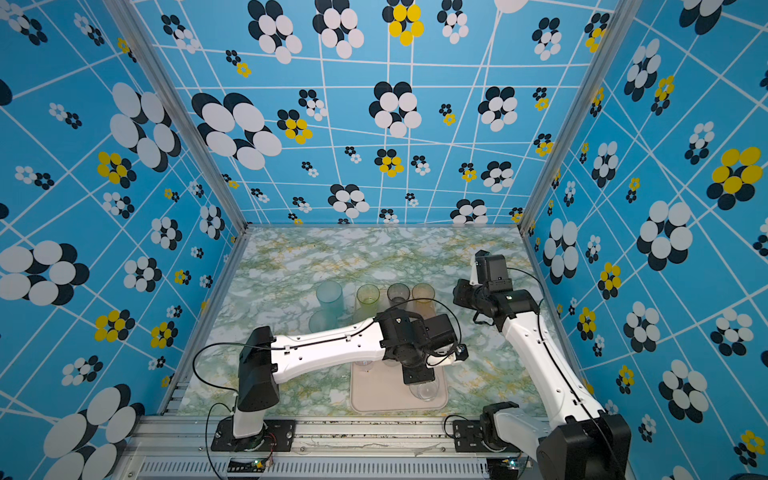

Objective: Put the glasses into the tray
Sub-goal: 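Carry the clear faceted glass with the left gripper over the tray's near end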

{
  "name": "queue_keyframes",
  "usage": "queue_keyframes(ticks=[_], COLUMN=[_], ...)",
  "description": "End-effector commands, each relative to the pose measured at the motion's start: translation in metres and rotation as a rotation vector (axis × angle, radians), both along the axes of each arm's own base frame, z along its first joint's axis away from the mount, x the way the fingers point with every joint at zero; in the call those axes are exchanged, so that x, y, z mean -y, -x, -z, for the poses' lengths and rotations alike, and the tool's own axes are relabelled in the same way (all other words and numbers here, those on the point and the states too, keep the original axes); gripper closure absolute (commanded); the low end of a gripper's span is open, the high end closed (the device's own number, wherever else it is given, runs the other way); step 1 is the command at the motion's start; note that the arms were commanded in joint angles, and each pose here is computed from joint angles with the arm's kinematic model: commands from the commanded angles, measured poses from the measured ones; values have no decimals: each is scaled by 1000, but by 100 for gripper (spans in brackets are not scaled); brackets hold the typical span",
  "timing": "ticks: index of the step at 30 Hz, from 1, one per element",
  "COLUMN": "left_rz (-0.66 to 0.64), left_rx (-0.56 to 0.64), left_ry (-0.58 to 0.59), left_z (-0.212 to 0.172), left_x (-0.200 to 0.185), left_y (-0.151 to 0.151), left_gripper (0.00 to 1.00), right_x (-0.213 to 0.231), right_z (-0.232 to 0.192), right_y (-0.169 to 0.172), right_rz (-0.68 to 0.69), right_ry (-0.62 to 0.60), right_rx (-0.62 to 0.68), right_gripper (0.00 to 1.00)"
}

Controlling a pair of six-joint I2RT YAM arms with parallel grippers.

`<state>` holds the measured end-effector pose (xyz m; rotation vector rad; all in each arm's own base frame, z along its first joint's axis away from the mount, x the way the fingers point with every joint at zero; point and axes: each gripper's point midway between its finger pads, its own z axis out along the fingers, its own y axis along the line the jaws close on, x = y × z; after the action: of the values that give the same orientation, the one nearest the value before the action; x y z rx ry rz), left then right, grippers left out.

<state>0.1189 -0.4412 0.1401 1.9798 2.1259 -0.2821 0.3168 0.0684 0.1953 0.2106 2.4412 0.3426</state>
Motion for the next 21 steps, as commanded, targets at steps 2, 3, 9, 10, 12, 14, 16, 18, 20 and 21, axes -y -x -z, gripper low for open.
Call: queue_keyframes(ticks=[2, 3, 9, 10, 12, 14, 16, 18, 20, 21], left_rz=[43, 42, 49, 49, 47, 51, 54, 57, 58, 58], left_rx=[23, 25, 34, 38, 47, 49, 49, 40, 36, 34], left_ry=[-54, -59, -106, -112, -119, -128, -140, -147, -149, -148], left_z=[4, 7, 23, 26, 31, 36, 42, 46, 48, 49], left_x=[2, 4, 9, 10, 13, 15, 17, 18, 19, 19], left_y=[0, 0, -4, -5, -8, -10, -11, -10, -9, -10], left_gripper=[94, 94, 94, 94, 94, 94, 94, 94, 94, 94], right_x=[0, 0, 2, 2, 2, 2, 3, 4, 5, 5], right_z=[-11, -10, -8, -8, -6, -5, -4, -2, -1, -1], right_y=[-1, -1, -1, -1, -1, -1, -1, 0, 0, 0], right_rz=[-6, -7, -6, -6, -8, -10, -9, -10, -10, -9], right_ry=[-9, -8, -4, -4, -4, -3, -1, 0, 1, 0], right_rx=[33, 33, 32, 33, 31, 31, 27, 25, 23, 24], right_gripper=[65, 65, 65, 65, 65, 65, 65, 65, 65, 65])
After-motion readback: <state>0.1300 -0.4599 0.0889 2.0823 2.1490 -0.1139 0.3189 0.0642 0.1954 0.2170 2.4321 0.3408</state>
